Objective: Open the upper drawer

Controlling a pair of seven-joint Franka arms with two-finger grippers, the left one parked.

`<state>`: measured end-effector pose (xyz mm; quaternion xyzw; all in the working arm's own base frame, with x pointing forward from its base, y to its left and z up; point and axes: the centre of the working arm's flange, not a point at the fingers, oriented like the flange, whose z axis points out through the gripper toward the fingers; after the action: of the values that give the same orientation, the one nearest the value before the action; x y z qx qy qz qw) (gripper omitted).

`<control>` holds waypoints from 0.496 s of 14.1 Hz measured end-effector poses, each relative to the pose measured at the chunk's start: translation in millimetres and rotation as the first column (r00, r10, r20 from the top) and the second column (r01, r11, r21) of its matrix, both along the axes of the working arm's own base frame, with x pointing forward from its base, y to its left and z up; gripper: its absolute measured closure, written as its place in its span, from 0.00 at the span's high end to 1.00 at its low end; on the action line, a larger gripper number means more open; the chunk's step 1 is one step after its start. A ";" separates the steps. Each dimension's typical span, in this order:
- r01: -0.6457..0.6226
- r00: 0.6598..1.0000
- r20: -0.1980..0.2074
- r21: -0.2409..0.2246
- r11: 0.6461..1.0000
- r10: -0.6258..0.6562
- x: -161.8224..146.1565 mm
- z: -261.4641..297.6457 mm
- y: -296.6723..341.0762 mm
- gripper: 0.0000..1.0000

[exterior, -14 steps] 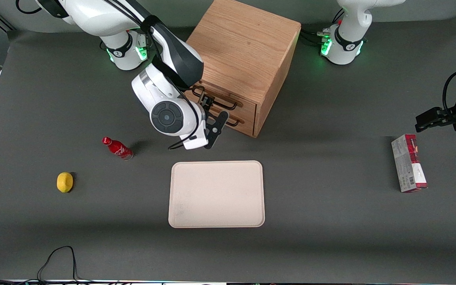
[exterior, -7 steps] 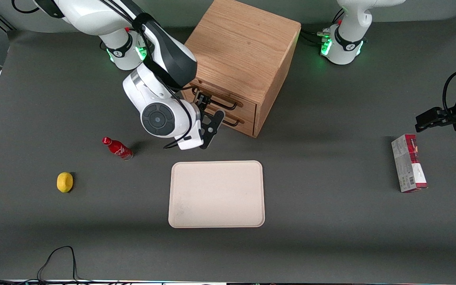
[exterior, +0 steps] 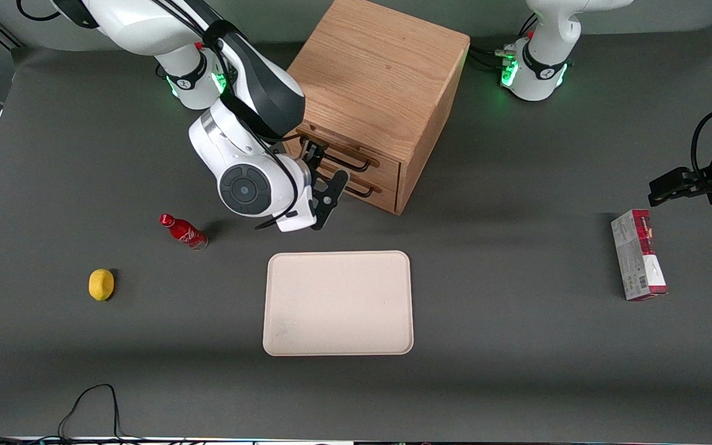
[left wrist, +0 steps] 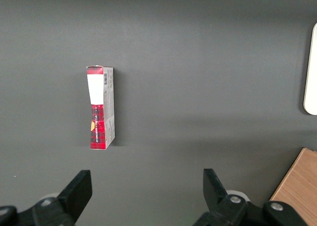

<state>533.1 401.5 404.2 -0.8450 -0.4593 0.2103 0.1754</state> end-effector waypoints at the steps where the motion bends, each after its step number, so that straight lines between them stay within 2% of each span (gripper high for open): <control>1: -0.003 1.000 -0.007 0.000 1.000 0.003 -2.0 -2.9 1.7 1.00; 4: -0.017 1.000 -0.020 -0.004 1.000 0.017 -7.8 -12.7 8.2 1.00; 7: -0.021 1.000 -0.002 0.010 1.000 0.021 -8.4 -20.3 15.5 1.00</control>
<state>524.7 417.0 383.9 -0.8391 -0.4689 0.2108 0.1777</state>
